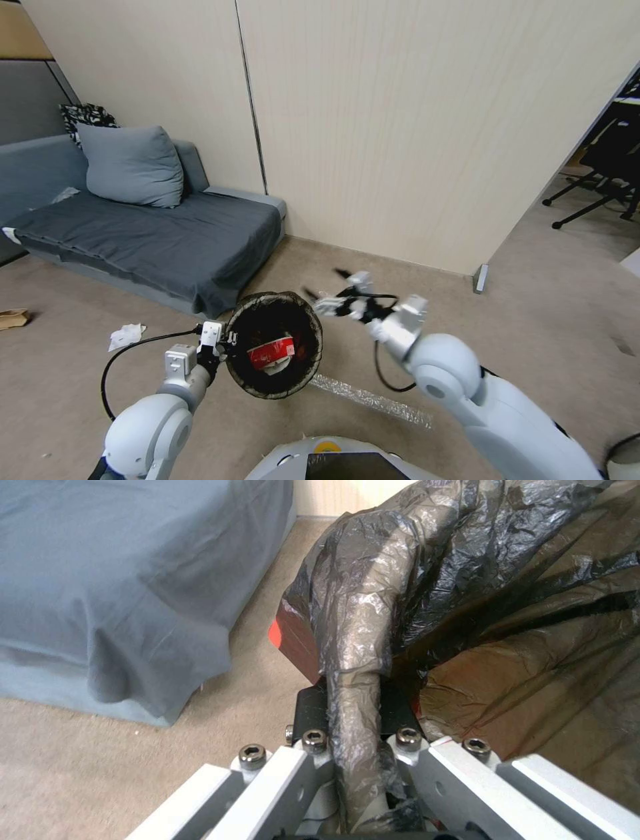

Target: Pick up the trash bin, then pick up the garbage from the floor and place it into the trash bin.

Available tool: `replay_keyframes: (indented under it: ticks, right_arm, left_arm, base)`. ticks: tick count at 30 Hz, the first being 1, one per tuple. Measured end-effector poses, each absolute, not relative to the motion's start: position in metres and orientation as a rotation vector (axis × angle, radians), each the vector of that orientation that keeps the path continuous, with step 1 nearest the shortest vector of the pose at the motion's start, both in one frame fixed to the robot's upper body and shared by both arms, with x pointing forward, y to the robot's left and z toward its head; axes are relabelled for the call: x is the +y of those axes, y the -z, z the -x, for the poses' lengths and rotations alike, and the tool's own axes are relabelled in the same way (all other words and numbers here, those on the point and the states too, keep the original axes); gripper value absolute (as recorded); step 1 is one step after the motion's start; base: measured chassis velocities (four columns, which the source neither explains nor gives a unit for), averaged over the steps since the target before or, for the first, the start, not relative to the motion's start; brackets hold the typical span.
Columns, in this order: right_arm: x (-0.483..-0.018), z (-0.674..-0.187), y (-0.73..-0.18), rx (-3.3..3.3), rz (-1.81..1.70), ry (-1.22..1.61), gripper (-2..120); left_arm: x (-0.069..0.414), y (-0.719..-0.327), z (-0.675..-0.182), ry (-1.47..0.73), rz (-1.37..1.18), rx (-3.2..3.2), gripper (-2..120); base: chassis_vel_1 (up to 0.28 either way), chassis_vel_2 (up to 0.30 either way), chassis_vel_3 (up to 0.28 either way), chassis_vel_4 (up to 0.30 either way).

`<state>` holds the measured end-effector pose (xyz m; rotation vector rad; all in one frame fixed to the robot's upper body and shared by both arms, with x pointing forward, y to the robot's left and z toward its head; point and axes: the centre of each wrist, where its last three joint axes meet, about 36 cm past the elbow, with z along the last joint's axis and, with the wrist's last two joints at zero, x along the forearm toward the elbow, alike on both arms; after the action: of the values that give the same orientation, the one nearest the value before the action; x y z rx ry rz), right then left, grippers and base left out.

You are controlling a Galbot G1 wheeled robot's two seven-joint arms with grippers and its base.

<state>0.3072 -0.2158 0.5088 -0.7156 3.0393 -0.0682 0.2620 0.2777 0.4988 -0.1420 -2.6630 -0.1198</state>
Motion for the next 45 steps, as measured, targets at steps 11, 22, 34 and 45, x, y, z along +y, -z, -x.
replay_keyframes:
  ticks: [11,22,34,45]
  right_arm:
    - [-0.209,-0.280,-0.444,2.983,0.276,0.188,100]
    - [-0.220,-0.271,-0.425,3.014,0.076,0.145,100]
    - [-0.245,-0.234,-0.405,3.079,-0.004,0.140,100]
    - [-0.270,-0.222,-0.409,3.085,0.012,0.158,100]
  left_arm:
    - [0.281,-0.498,-0.255,0.138,0.100,-2.654,1]
    - [0.282,-0.496,-0.255,0.139,0.072,-2.667,1]
    - [0.292,-0.497,-0.255,0.155,0.033,-2.672,1]
    - [0.294,-0.493,-0.254,0.153,0.011,-2.662,1]
  base:
    - [0.000,0.000,0.000,0.000]
    - [0.000,0.000,0.000,0.000]
    - [0.000,0.000,0.000,0.000]
    - [0.000,0.000,0.000,0.000]
